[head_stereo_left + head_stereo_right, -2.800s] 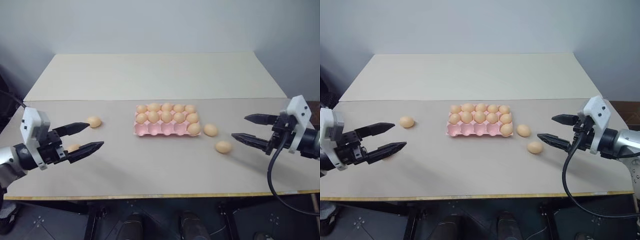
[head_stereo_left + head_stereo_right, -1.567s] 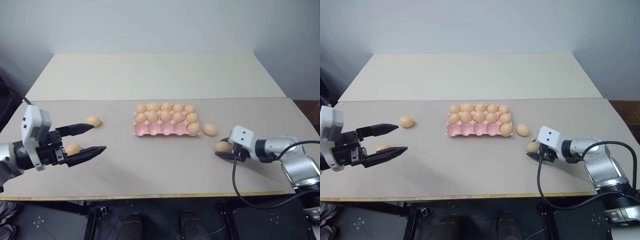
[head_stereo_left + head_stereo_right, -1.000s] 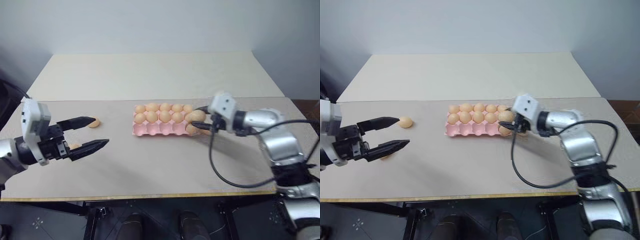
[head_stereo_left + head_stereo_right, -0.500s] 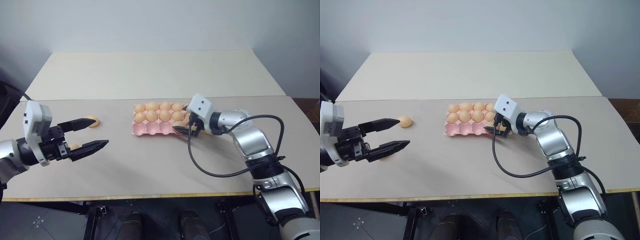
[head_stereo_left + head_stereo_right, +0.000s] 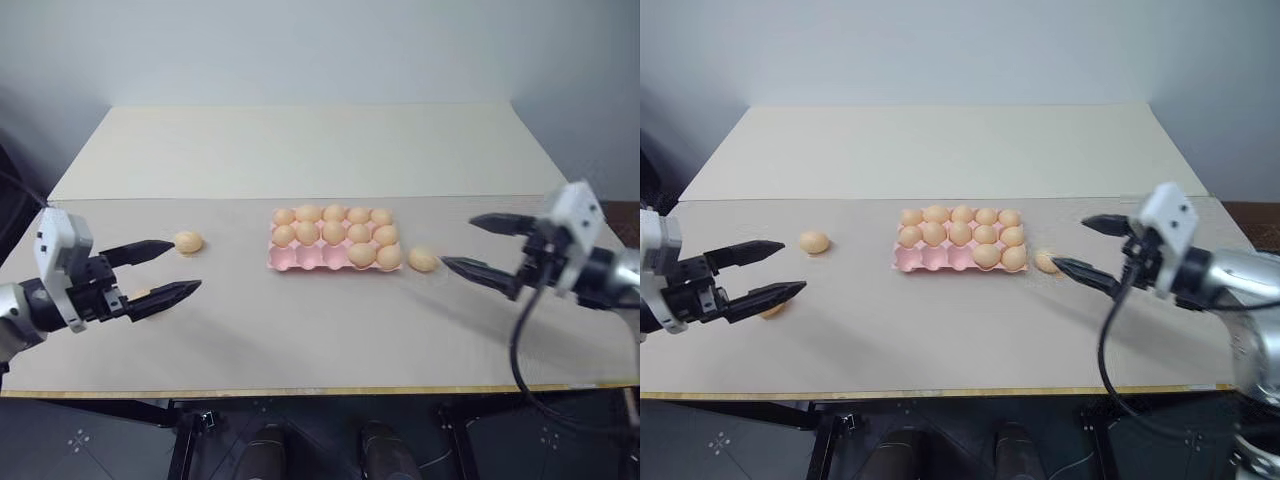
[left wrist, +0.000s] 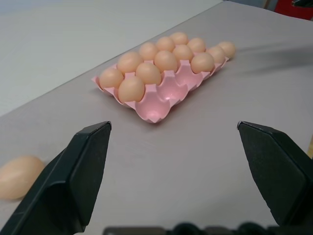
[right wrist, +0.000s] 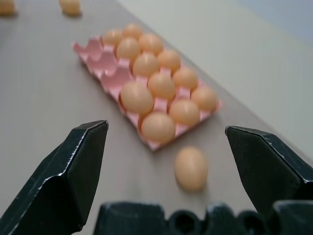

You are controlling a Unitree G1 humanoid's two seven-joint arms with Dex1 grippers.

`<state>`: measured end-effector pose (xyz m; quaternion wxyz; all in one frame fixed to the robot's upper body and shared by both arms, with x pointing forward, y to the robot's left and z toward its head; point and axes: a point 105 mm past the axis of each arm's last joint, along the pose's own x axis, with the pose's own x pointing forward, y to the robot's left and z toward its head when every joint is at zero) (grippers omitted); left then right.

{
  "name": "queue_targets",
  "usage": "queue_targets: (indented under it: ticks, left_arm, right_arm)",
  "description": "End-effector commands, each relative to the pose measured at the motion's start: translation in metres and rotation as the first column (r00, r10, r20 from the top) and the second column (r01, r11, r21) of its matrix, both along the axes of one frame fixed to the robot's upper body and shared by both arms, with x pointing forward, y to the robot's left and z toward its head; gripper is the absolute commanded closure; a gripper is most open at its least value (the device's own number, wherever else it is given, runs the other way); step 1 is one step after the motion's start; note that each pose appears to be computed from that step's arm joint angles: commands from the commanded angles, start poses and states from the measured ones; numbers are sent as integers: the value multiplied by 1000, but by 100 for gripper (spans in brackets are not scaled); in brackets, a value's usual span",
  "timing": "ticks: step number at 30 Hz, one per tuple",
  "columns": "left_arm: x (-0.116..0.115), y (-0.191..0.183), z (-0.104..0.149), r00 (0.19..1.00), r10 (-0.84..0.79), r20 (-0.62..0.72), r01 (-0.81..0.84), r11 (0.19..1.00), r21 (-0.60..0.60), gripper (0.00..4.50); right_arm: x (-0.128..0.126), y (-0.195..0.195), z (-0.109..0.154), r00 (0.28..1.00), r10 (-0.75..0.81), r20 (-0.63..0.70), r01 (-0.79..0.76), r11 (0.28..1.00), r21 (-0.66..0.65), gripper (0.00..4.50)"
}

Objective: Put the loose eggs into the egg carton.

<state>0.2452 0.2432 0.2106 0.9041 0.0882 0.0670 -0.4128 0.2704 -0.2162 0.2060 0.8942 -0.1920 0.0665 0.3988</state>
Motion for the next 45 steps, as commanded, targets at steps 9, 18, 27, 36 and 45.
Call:
queue_targets:
  ticks: [9, 18, 27, 36, 45]
  left_arm:
    - [3, -11, 13, 998, -24, 53, 25, 1000, -4, 0]
    - [2, -14, 19, 998, -38, 55, 38, 999, -4, 0]
    - [-2, -12, 19, 998, -22, 65, 21, 1000, 9, 0]
    - [-3, -11, 20, 997, -13, 80, 12, 1000, 7, 0]
    - [-2, -12, 13, 998, -10, 65, 10, 1000, 2, 0]
  right_arm:
    - [37, -4, -14, 996, -55, 71, 63, 992, -109, 3]
    - [100, 20, -54, 998, -37, 41, 42, 989, -142, 3]
    - [127, 23, -82, 993, -119, 26, 121, 972, -200, 96]
    - [110, 21, -47, 991, -73, 111, 91, 982, -165, 259]
    - [81, 110, -2, 977, 151, 150, -137, 985, -103, 259]
